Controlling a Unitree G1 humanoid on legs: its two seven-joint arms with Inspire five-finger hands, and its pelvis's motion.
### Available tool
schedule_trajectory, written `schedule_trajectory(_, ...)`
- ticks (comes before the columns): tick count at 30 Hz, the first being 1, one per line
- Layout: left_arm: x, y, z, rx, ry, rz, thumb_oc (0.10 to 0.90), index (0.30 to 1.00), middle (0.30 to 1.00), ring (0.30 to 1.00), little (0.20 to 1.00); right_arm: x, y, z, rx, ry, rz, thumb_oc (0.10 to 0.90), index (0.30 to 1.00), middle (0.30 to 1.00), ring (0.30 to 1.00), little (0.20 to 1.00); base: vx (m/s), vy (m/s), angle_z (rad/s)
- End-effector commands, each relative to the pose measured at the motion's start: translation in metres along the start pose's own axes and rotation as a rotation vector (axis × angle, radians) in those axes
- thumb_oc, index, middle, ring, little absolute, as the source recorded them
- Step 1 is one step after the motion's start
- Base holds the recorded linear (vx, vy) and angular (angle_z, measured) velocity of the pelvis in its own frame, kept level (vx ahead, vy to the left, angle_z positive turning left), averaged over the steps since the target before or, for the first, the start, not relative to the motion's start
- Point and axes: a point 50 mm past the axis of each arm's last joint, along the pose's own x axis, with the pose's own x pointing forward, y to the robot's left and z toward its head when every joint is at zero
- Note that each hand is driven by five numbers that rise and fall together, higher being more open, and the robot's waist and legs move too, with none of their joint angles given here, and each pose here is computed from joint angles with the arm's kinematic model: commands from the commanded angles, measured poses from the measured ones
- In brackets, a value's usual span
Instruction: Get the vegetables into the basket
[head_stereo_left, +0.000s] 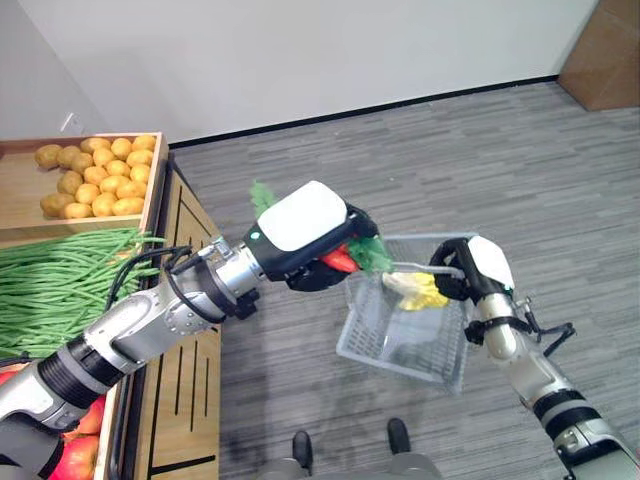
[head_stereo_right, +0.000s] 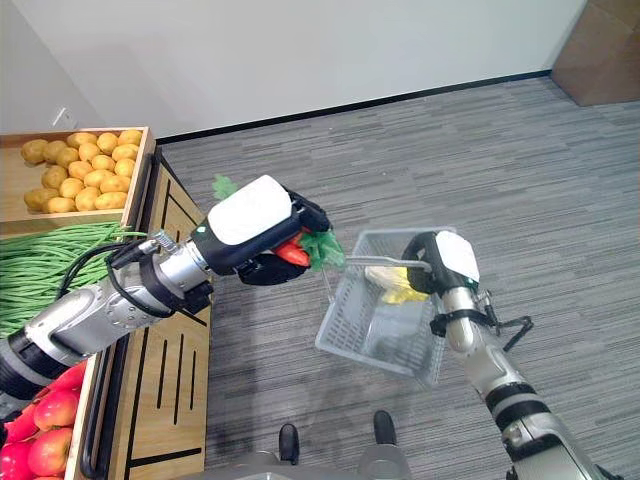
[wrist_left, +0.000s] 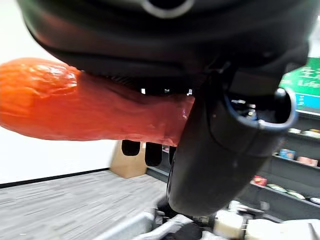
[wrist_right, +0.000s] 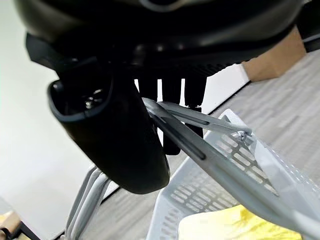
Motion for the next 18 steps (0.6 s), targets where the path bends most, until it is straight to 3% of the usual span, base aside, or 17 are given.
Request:
schedule_trajectory(1, 0.024, 0.029, 0.013, -0.028, -0.119, 0.168, 0.4, 0.3, 0.3, 0.3, 0.3, 0.046, -0.054, 0.078, 0.2, -0.283, -0.33, 0.4, 0.3, 0.3, 0.3, 0.3, 0.01, -0.022, 0.03)
schedule_trajectory(5, 0.031, 0.029, 0.019, -0.055, -0.155, 0.169, 0.4, 0.3, 0.3, 0.3, 0.3, 0.052, -0.053, 0.095, 0.292, -0.302, -0.36, 0.4, 0.3, 0.3, 0.3, 0.3, 0.0, -0.002, 0.01)
schedule_trajectory(11, 0.047, 0.009, 0.022, -0.171, -0.16, 0.155, 0.4, 0.3, 0.3, 0.3, 0.3, 0.055, -0.061, 0.145, 0.651, -0.401, -0.442, 0.4, 0.3, 0.3, 0.3, 0.3, 0.0, -0.002, 0.04)
schedule_trajectory(18, 0.048, -0.007, 0.013, -0.207, -0.098, 0.109, 0.4, 0.3, 0.3, 0.3, 0.3, 0.047, -0.069, 0.166, 0.806, -0.48, -0.453, 0.4, 0.3, 0.3, 0.3, 0.3, 0.0, 0.0, 0.0)
